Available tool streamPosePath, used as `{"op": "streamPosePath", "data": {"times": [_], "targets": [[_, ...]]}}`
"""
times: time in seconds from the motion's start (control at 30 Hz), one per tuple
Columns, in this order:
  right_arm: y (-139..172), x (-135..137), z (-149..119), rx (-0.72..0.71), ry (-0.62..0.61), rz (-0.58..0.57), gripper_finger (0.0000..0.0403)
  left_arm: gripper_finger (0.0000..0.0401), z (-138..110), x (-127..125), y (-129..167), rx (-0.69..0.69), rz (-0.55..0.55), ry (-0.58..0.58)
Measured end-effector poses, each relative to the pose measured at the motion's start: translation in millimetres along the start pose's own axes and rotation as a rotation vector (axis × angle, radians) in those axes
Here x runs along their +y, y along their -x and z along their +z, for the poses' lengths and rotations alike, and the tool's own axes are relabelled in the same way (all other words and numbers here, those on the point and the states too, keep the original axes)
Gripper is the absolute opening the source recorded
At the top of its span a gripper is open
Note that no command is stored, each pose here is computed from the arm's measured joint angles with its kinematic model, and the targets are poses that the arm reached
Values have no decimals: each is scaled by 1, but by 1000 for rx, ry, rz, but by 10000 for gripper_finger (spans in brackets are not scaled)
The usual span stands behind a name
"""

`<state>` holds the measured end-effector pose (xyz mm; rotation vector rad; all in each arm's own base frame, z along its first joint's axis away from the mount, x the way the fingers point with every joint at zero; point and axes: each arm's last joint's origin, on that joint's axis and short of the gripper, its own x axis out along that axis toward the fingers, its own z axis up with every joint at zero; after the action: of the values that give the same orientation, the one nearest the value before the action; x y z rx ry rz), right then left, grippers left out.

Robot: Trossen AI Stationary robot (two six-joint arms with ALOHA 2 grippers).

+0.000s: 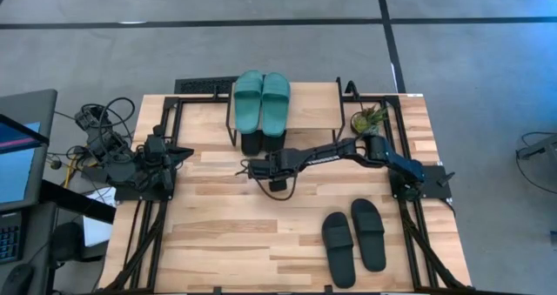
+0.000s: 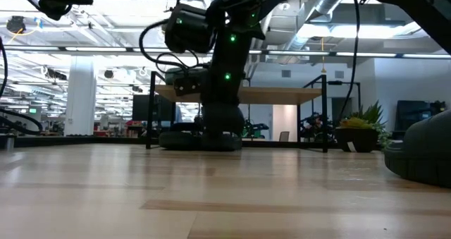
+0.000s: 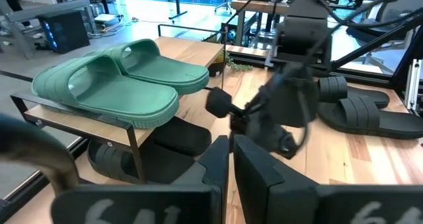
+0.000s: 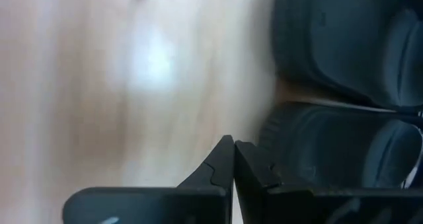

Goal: Pick and place slides into the shelf
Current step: Put the left black slide under the shelf, then put the right black slide under the shelf

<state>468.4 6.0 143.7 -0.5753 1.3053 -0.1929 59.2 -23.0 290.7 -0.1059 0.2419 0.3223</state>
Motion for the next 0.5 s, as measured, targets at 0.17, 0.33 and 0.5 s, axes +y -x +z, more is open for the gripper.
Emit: {"op": "streamPosePath", "data": {"times": [0.17, 0.33, 0.5], "targets": [[9, 17, 5, -21, -22, 7, 0, 13, 0, 0, 0, 0, 0, 5], [26, 39, 12, -37, -57, 21, 0, 13, 0, 0, 0, 0, 0, 12], [53, 65, 21, -76, -130, 29, 0, 13, 0, -1, 0, 9, -17, 19]]}}
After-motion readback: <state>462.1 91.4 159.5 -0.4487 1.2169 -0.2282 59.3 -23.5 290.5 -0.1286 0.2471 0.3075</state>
